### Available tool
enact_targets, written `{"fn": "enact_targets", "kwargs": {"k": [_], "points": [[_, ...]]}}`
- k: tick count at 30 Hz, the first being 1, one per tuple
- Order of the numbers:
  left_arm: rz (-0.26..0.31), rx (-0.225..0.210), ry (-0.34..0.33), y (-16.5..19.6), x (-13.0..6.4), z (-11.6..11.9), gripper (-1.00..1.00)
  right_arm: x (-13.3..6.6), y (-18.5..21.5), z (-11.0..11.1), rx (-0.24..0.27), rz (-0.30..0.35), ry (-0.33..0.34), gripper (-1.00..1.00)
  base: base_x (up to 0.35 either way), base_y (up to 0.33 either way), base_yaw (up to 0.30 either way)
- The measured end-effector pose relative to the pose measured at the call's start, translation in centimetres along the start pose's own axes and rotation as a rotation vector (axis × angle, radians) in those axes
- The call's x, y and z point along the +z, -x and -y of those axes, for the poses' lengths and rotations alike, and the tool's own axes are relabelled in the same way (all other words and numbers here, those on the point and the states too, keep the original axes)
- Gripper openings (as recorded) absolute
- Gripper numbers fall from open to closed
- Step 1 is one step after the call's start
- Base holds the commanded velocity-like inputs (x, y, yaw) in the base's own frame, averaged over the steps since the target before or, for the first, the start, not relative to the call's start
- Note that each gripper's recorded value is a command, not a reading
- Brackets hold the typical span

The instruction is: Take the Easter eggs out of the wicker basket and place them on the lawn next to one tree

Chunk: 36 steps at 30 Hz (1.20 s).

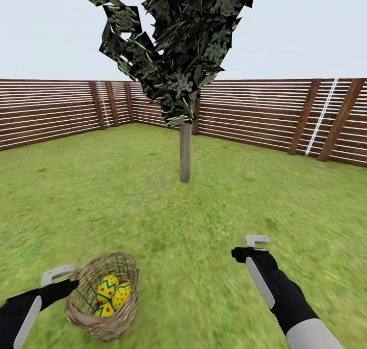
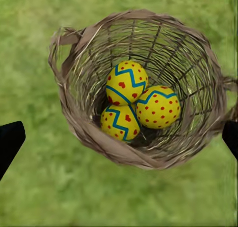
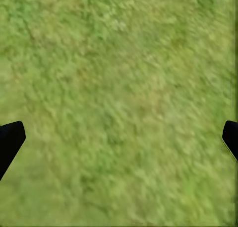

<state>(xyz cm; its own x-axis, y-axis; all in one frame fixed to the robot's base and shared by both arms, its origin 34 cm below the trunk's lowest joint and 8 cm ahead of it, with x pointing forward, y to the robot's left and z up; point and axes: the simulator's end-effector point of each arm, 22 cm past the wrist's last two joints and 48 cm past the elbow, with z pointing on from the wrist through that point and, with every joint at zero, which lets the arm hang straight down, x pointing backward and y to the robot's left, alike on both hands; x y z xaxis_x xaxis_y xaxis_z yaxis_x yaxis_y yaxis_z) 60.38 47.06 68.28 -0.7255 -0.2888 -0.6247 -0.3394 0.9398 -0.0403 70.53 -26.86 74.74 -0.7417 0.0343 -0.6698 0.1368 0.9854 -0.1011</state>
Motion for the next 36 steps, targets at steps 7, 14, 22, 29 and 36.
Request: {"fn": "enact_targets", "kwargs": {"k": [7,14,22,29,36], "points": [[0.004,-0.007,-0.010,0.10,-0.03,0.55,1.00,0.03,0.00,0.02,0.001,0.000,0.000,1.00,0.110,-0.092,0.000],[0.000,-0.011,-0.003,-0.08,-0.01,0.17,1.00,-0.01,0.04,0.02,0.000,0.001,-0.001,1.00,0.272,0.164,0.000],[0.007,-0.005,-0.001,0.26,-0.07,0.08,1.00,0.09,-0.14,-0.08,-0.001,-0.003,-0.001,1.00,0.157,0.109,0.000],[0.003,-0.002,-0.003,0.08,0.00,0.28,1.00,0.42,-0.79,0.08,-0.003,-0.017,-0.006,1.00,0.008,0.005,0.000],[0.000,-0.007,-0.005,-0.14,0.08,0.37,1.00,0.43,-0.81,0.10,-0.003,-0.018,-0.006,1.00,0.000,0.000,0.000]]}}
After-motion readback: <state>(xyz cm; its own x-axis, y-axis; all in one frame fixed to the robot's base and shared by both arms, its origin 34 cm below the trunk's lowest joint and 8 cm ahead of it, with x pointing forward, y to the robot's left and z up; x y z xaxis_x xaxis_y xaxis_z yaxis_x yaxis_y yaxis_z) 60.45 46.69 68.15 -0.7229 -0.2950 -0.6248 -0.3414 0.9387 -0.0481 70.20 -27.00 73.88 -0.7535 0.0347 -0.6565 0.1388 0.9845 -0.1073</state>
